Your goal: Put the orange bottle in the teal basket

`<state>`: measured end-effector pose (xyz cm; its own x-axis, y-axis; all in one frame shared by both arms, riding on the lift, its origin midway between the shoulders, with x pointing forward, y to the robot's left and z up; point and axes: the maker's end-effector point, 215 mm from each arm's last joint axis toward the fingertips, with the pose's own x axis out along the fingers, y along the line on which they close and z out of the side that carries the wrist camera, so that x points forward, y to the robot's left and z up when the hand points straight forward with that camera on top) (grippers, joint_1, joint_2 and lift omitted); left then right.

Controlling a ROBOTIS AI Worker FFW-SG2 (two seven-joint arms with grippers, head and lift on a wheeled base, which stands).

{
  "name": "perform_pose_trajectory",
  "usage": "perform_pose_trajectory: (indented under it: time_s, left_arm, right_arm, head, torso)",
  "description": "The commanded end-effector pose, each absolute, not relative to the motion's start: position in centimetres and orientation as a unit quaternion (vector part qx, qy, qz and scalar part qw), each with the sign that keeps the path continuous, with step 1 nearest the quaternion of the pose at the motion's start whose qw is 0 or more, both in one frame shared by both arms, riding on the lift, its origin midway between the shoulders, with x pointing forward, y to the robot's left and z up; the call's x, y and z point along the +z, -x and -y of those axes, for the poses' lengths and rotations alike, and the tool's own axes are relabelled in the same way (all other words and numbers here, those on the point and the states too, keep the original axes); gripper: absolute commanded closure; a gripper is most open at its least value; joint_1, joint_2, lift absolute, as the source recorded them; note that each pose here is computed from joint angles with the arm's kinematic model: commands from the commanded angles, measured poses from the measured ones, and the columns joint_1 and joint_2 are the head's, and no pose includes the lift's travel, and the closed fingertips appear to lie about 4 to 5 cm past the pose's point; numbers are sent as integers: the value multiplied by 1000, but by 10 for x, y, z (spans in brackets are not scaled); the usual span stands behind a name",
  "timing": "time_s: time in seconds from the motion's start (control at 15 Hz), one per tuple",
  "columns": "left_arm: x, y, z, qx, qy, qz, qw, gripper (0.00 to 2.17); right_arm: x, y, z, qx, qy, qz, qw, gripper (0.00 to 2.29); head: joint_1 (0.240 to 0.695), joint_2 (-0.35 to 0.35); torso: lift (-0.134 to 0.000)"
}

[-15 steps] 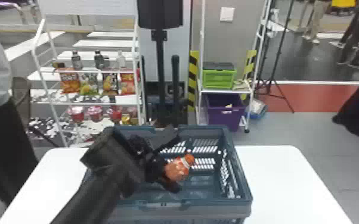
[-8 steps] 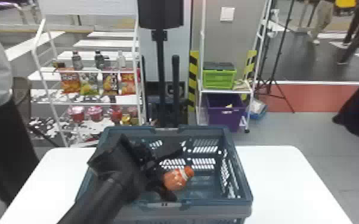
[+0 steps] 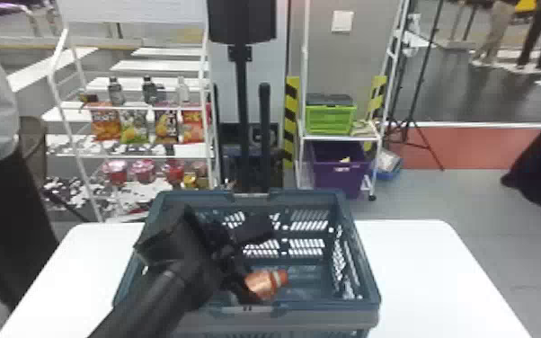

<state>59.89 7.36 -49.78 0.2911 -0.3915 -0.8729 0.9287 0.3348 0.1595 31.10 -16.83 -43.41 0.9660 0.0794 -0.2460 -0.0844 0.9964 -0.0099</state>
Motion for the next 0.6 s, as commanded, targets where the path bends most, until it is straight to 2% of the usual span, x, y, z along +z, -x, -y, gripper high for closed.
perform_pose_trajectory:
  time_s: [0.0,0.27,0.53]
  left_arm:
    - [-495,-604,-74,-449,-350,-375,732,93]
    - [-480,-610,-67,-448,-345,-356,744,90]
    - [-439,-620,-65,-433,-319,-321,779,90]
  right_arm:
    - [-434,-311,167,42,11,-123,991,144]
    - [-433,-311,167,41,10,-123,992,144]
    - [-434,-310,167,40,10,-123,991,144]
  head:
    - [499,0]
    - [499,0]
    - [499,0]
  torso:
    - [0]
    - [0]
    - [0]
